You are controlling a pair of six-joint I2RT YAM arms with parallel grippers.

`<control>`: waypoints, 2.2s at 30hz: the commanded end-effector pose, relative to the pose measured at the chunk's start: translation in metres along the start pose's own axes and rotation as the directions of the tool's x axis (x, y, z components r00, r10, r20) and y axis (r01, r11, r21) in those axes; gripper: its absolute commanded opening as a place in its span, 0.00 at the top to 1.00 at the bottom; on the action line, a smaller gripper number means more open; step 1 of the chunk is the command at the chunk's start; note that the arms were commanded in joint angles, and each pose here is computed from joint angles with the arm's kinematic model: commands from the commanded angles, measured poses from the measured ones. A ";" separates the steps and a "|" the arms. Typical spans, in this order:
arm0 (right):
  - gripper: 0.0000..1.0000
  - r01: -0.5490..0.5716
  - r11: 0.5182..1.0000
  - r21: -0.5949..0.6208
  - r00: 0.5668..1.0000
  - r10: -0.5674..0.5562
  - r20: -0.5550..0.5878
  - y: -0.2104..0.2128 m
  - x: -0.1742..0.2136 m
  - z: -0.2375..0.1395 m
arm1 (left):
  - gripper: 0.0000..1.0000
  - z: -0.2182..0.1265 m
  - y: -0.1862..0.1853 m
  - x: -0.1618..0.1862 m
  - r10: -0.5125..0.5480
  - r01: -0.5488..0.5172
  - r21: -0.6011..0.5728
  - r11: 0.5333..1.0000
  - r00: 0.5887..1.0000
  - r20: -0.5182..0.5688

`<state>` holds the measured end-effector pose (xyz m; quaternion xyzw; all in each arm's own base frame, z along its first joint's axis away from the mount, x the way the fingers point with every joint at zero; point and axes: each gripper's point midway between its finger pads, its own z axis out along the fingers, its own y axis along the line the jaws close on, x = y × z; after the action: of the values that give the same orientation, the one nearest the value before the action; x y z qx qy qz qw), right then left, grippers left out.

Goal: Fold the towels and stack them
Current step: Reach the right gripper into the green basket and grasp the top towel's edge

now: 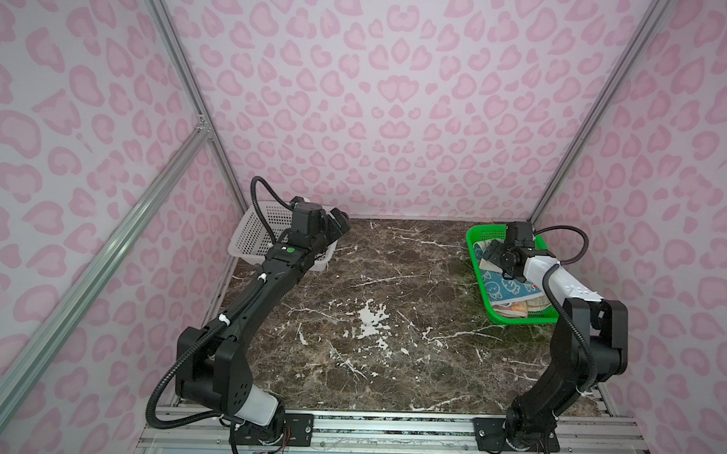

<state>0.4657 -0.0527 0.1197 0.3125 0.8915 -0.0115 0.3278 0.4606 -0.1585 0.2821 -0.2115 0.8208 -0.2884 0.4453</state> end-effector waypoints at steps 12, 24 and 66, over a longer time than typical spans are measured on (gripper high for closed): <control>0.38 -0.192 0.966 0.170 0.980 0.198 -0.017 0.006 0.009 0.048 | 0.02 0.060 -0.074 0.046 0.266 -0.210 0.250 0.945 0.940 -0.214; 0.55 -0.165 0.960 0.226 0.980 0.185 -0.071 0.004 -0.001 0.042 | 0.02 0.052 -0.052 0.071 0.228 -0.157 0.226 0.961 0.914 -0.336; 0.41 -0.066 0.986 0.155 0.990 0.084 -0.115 -0.045 0.012 0.041 | 0.02 -0.032 0.002 0.138 0.325 -0.237 0.243 0.941 0.834 -0.446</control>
<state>0.4449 -0.0919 0.0648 0.3684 0.8992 -0.0644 0.2272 0.3619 -0.2317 0.2007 0.0221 0.9044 -0.3316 0.2677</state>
